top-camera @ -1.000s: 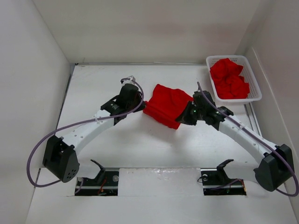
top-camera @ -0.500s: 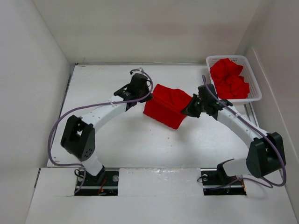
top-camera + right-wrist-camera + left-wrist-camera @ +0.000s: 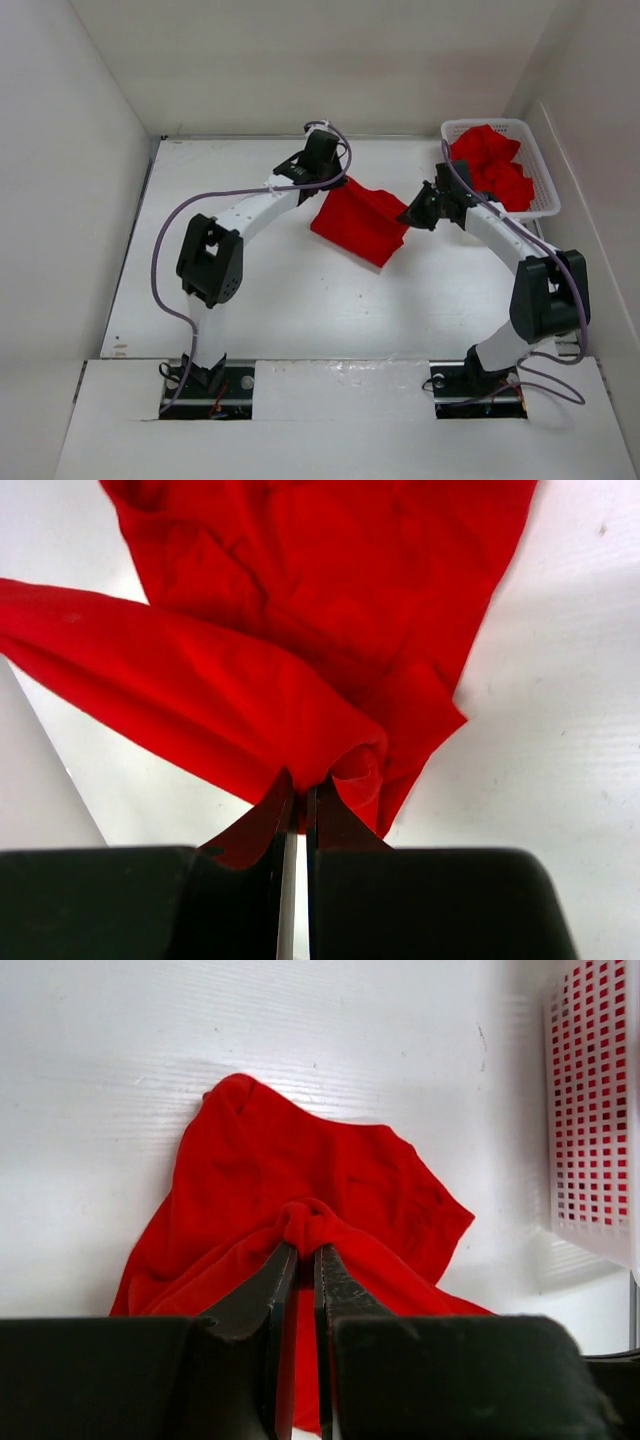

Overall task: Fold and stack the t-shirts
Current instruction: Fold the long partially folded tshirt into a neat square, then smooth out wrinkles on the folded tshirt

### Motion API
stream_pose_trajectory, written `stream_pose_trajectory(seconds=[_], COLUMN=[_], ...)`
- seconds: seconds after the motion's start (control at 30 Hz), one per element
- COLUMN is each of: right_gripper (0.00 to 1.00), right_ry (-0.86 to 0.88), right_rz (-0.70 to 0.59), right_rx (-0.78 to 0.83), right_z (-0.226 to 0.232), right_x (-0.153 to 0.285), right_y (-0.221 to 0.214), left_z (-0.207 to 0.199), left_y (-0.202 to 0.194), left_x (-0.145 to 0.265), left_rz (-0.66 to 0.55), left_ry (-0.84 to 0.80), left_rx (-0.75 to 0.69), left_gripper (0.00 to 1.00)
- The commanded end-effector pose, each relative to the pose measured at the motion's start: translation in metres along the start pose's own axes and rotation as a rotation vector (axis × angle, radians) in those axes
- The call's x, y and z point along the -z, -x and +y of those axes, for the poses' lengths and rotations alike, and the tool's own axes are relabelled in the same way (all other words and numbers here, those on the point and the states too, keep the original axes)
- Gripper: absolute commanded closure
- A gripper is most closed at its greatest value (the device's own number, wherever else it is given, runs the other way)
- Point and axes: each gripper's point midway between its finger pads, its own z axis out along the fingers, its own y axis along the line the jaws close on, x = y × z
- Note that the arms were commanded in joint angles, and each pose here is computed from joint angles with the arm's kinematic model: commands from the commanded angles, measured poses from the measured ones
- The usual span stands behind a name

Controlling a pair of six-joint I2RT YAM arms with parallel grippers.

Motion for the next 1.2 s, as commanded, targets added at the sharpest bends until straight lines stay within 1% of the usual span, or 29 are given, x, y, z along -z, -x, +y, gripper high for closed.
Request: stream_pose_trajectory(seconds=[0.0, 0.1, 0.13, 0.23, 0.27, 0.37, 0.43, 0.47, 0.5, 0.53, 0.57, 0.6, 0.7, 0.73, 0.8, 0.9, 0.97, 1.03, 1.07, 1.17], right_gripper=[1.0, 1.0, 1.0, 1.0, 1.0, 1.0, 1.0, 0.81, 0.68, 0.5, 0.15, 0.0, 0.0, 0.0, 0.0, 0.0, 0.0, 0.0, 0.0, 0.0], right_ry=[-0.01, -0.013, -0.023, -0.015, -0.013, -0.024, -0.052, -0.068, -0.076, -0.072, -0.073, -0.071, -0.048, -0.042, -0.016, -0.024, -0.029, -0.027, -0.017, 0.005], right_rz=[-0.016, -0.023, -0.023, -0.026, -0.029, -0.025, -0.028, -0.038, -0.045, -0.058, -0.057, -0.06, -0.085, -0.093, -0.103, -0.115, -0.124, -0.107, -0.108, -0.106], right_rx=[0.034, 0.028, 0.016, 0.011, 0.012, 0.011, 0.006, 0.006, 0.006, 0.001, 0.011, 0.011, 0.02, 0.023, 0.055, 0.097, 0.135, 0.148, 0.156, 0.141], right_z=[-0.004, -0.003, -0.008, -0.007, -0.006, -0.009, -0.01, -0.012, -0.012, -0.011, -0.01, -0.008, 0.003, 0.006, 0.019, 0.027, 0.035, 0.038, 0.042, 0.05], right_x=[-0.002, -0.011, -0.013, -0.018, -0.022, -0.032, -0.033, -0.036, -0.034, -0.034, -0.033, -0.034, -0.025, -0.021, -0.013, -0.011, -0.011, -0.014, -0.014, -0.022], right_y=[0.022, 0.033, 0.035, 0.043, 0.045, 0.053, 0.058, 0.061, 0.064, 0.072, 0.073, 0.075, 0.085, 0.086, 0.083, 0.074, 0.066, 0.057, 0.055, 0.055], left_z=[0.008, 0.008, 0.004, -0.002, -0.007, -0.009, -0.006, -0.007, -0.008, -0.008, -0.009, -0.008, -0.007, -0.011, -0.011, -0.01, -0.008, -0.003, -0.002, -0.008], left_y=[0.052, 0.058, 0.064, 0.067, 0.066, 0.064, 0.055, 0.057, 0.056, 0.055, 0.06, 0.063, 0.069, 0.079, 0.084, 0.088, 0.08, 0.07, 0.06, 0.053], left_x=[-0.005, -0.018, -0.02, -0.03, -0.036, -0.043, -0.054, -0.056, -0.058, -0.059, -0.055, -0.053, -0.046, -0.035, -0.027, -0.017, -0.017, -0.02, -0.023, -0.023], left_rz=[-0.115, -0.108, -0.132, -0.132, -0.119, -0.096, -0.074, -0.077, -0.061, -0.052, -0.06, -0.066, -0.09, -0.118, -0.137, -0.149, -0.124, -0.095, -0.062, -0.047], left_ry=[0.023, 0.005, -0.012, -0.031, -0.056, -0.055, -0.052, -0.055, -0.057, -0.051, -0.039, -0.028, -0.017, -0.025, -0.024, -0.018, -0.027, -0.019, -0.031, -0.098], left_rx=[0.005, 0.015, -0.001, -0.021, -0.031, -0.043, -0.045, -0.044, -0.046, -0.046, -0.046, -0.045, -0.043, -0.041, -0.048, -0.079, -0.101, -0.114, -0.116, -0.188], left_gripper=[1.0, 1.0, 1.0, 1.0, 1.0, 1.0, 1.0, 1.0, 0.88, 0.67, 0.12, 0.01, 0.0, 0.0, 0.0, 0.0, 0.0, 0.0, 0.0, 0.0])
